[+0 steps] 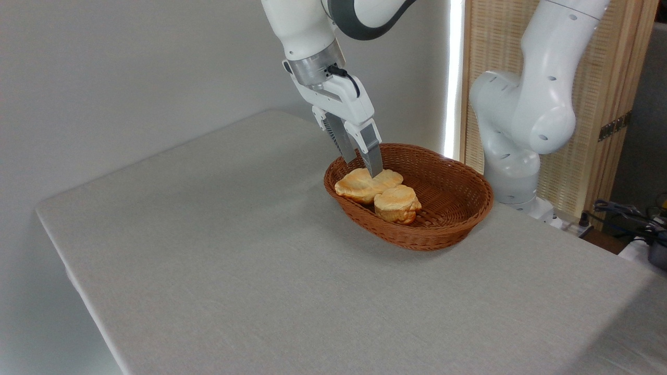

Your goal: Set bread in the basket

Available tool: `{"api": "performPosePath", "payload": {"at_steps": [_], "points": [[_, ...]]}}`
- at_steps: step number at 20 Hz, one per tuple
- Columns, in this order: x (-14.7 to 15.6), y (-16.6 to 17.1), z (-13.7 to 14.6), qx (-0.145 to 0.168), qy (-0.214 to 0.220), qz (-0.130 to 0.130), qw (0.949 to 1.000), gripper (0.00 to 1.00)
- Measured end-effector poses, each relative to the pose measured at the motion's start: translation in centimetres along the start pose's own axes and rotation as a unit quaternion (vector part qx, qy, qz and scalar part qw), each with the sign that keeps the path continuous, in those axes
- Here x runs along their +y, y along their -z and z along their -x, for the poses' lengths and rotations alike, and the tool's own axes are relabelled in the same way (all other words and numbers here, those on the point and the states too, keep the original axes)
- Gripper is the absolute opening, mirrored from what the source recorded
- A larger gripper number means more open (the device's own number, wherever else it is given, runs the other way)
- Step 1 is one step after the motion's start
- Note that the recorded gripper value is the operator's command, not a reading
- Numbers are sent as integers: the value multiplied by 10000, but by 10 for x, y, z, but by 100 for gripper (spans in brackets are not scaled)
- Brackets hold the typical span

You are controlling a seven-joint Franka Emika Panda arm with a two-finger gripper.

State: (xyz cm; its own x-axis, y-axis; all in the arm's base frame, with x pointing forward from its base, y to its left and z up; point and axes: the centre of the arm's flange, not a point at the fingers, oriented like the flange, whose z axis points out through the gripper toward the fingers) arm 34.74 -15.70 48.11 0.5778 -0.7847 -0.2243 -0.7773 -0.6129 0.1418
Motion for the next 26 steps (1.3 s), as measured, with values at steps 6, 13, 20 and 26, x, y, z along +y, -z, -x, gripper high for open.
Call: {"api": "performPosePath", "payload": {"at_steps": [6, 13, 20, 26], "points": [[-7, 35, -1, 450, 51, -203, 9988, 100], [-76, 98, 3, 1371, 554, -390, 9882, 100], [-150, 128, -35, 1699, 950, -614, 9789, 100], [-169, 133, -52, 1840, 1015, -781, 9745, 100]]}}
